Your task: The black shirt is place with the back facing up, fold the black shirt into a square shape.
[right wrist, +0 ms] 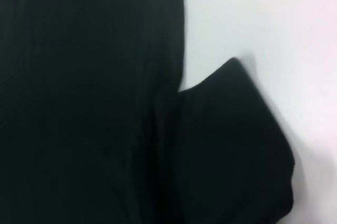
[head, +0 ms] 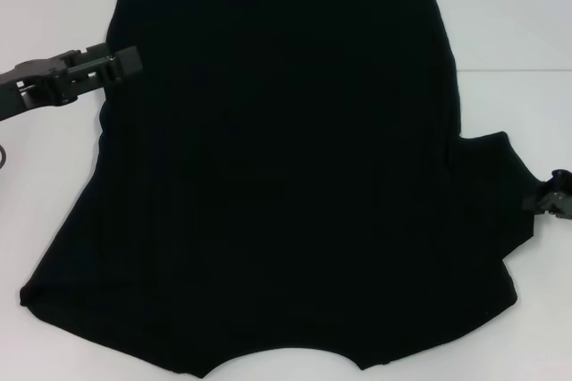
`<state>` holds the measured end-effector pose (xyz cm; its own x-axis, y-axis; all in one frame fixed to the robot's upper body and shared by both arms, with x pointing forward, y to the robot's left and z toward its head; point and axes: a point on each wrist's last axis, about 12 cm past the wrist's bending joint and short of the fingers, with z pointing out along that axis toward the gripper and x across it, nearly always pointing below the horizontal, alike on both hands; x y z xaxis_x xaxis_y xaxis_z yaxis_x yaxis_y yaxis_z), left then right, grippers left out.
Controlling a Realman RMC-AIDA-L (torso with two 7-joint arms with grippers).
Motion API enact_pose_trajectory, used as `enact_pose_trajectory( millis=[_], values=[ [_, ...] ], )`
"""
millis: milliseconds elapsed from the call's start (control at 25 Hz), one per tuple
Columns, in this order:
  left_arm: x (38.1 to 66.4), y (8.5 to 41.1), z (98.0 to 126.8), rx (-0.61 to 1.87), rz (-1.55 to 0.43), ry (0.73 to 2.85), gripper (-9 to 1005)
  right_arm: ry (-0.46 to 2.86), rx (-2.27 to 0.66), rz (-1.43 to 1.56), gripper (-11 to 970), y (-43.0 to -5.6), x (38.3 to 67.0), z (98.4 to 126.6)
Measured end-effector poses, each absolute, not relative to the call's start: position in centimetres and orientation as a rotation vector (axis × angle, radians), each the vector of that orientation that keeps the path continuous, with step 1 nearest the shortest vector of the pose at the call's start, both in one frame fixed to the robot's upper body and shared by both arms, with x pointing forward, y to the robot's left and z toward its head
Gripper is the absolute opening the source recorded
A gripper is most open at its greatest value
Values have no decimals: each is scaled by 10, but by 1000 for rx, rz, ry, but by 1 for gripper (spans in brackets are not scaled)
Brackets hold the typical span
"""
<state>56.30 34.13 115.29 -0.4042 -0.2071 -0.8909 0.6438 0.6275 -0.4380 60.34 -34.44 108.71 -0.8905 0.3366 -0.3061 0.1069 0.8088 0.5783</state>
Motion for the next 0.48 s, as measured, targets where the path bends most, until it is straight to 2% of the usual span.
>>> enact_pose_trajectory(
  millis=[480],
  values=[
    [560, 344, 1156, 331, -985, 1704, 784, 2490, 393, 710, 12, -370, 612, 1105]
  ],
)
